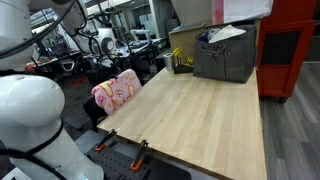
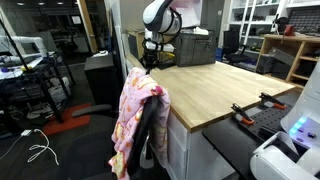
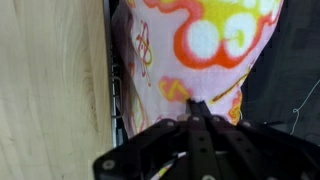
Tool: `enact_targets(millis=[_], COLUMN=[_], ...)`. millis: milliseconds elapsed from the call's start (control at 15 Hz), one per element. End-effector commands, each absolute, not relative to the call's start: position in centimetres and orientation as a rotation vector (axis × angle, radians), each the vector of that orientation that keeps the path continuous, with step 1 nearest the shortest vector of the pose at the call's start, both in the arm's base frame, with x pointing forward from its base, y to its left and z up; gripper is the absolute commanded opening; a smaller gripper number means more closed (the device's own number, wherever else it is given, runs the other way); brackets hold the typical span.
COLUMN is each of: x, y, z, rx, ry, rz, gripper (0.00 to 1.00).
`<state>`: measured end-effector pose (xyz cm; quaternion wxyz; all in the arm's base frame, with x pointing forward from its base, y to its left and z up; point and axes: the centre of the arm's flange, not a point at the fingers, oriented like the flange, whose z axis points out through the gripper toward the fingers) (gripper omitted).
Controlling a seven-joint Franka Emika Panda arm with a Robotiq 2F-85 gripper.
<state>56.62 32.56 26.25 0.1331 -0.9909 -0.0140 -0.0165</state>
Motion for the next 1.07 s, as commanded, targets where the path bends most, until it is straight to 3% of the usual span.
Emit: enact_targets(millis=[0, 333, 400, 467, 667, 1000], x=[55.4, 54.9, 54.8, 54.8, 53.3, 48.6], y=[32.8, 32.3, 32.2, 32.0, 31.3, 28.4], z=[26.5, 28.1, 28.4, 28.6, 28.7, 29.0], rx=[-2.873, -2.871, -2.875, -2.882, -2.892, -2.864], ry=[0.008, 0.045, 0.053, 0.058, 0.138, 0.473], rz=[-0.045, -0.059, -0.065, -0.073, -0.065, 0.024], gripper=[0.0, 0.0, 0.05, 0.27, 0.36, 0.73])
